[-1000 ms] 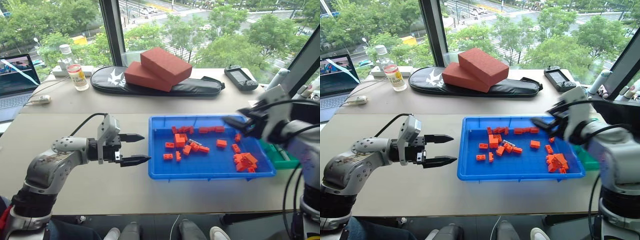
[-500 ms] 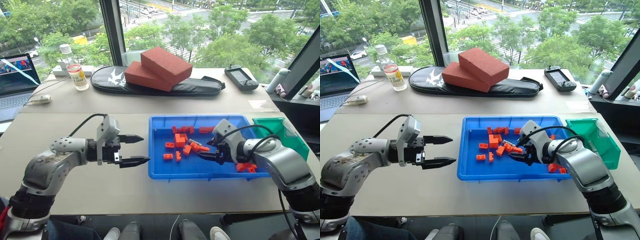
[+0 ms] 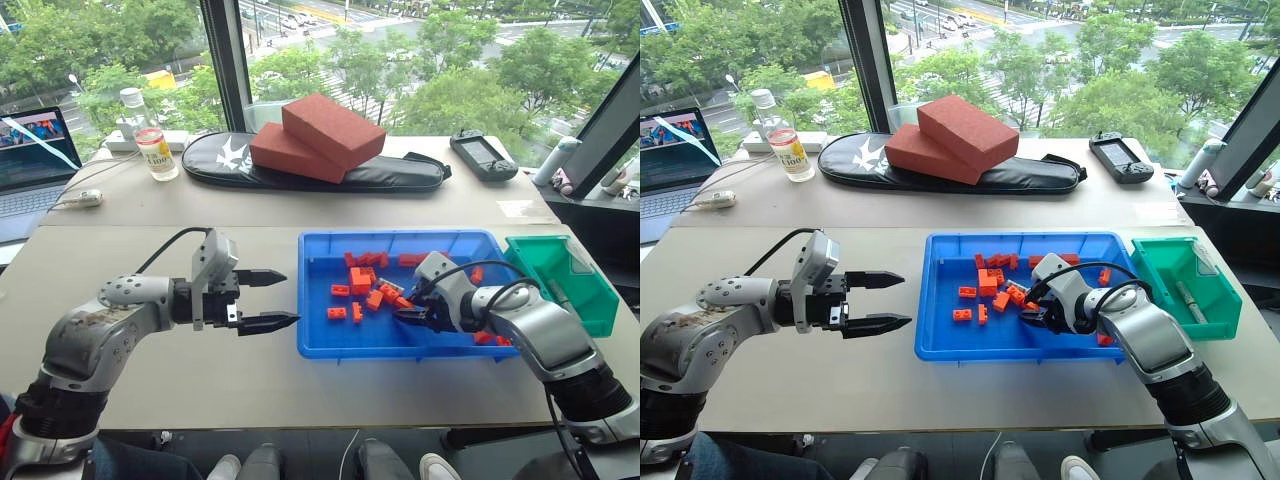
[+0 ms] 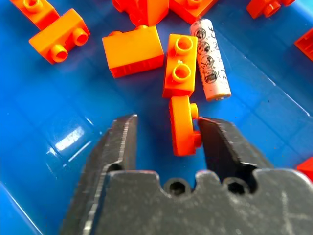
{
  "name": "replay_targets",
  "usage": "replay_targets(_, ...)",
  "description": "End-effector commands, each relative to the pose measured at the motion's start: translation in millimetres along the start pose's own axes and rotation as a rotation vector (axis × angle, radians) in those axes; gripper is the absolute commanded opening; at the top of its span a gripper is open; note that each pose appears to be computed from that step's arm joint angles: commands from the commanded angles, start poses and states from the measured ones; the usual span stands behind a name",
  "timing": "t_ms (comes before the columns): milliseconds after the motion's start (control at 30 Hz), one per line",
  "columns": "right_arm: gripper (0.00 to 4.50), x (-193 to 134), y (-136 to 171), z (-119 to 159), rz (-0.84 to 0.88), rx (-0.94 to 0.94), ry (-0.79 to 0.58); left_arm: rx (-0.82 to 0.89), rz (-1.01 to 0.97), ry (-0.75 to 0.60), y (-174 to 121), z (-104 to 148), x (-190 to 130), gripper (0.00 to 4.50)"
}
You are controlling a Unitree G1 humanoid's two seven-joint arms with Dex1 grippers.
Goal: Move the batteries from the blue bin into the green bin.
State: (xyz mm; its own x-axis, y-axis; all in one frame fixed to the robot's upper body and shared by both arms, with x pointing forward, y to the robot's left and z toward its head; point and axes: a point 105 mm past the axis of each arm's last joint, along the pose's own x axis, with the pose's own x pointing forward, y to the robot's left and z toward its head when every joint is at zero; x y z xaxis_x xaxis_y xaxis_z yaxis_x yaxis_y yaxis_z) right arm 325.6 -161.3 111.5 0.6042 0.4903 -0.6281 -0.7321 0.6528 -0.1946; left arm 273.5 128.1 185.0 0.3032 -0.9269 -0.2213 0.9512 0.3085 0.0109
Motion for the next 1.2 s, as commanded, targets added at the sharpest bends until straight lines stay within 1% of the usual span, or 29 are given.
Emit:
replay_targets(33,0.71,-12.3,-3.8,10.2,-0.036,-0.027,-0.044,0.04,-0.006,-0.009,-0.7,9.3,-1.5,4.5)
replay_targets(100,0.21,-14.6,-4.8,7.5,-0.05,-0.015,-0.04,0.039,-0.01,-0.008,-0.6,9.1,-1.1,4.5)
replay_targets(167,0.21,-21.9,-7.1,6.3,-0.077,-0.022,-0.042,0.039,-0.013,-0.006,-1.1,8.8,-0.7,4.5)
replay_targets(300,0.21,-57.9,-14.0,16.3,-0.13,-0.008,-0.089,0.041,-0.013,-0.005,-1.8,9.0,-1.2,4.5)
replay_targets(400,0.21,-93.9,-38.0,-6.6,-0.283,0.007,0.021,0.039,-0.013,-0.004,-3.1,7.6,-1.5,4.5)
replay_targets(467,0.21,-101.4,-40.9,-15.5,-0.308,0.007,0.058,0.038,-0.014,-0.004,-3.8,6.9,-1.4,4.5)
replay_targets(600,0.21,-104.0,-45.3,-22.0,-0.33,0.033,0.059,0.039,-0.014,-0.003,-3.8,6.3,-1.0,4.5)
replay_targets(667,1.22,-103.0,-48.7,-20.3,-0.343,0.051,0.039,0.041,-0.014,-0.004,-3.8,6.9,-1.3,4.5)
replay_targets(700,1.38,-100.3,-47.2,-15.6,-0.332,0.044,0.021,0.042,-0.013,-0.004,-3.7,7.3,-1.7,4.5)
replay_targets(800,2.38,-93.8,-46.8,2.5,-0.323,0.033,-0.046,0.048,-0.007,-0.001,-2.3,7.5,-2.8,4.5)
replay_targets(833,2.8,-91.2,-46.0,9.7,-0.314,0.03,-0.07,0.049,-0.005,0.0,-1.8,7.6,-3.2,4.5)
replay_targets(933,3.79,-71.0,-37.4,39.2,-0.257,0.013,-0.16,0.052,-0.003,-0.001,-1.1,8.1,-3.4,4.5)
replay_targets(1033,3.79,-45.9,-28.3,54.4,-0.207,-0.008,-0.181,0.056,-0.005,-0.002,-2.0,8.7,-2.3,4.5)
replay_targets(1200,3.79,-11.9,-28.0,56.4,-0.164,-0.056,-0.156,0.058,-0.003,-0.006,-3.5,10.3,-2.9,4.5)
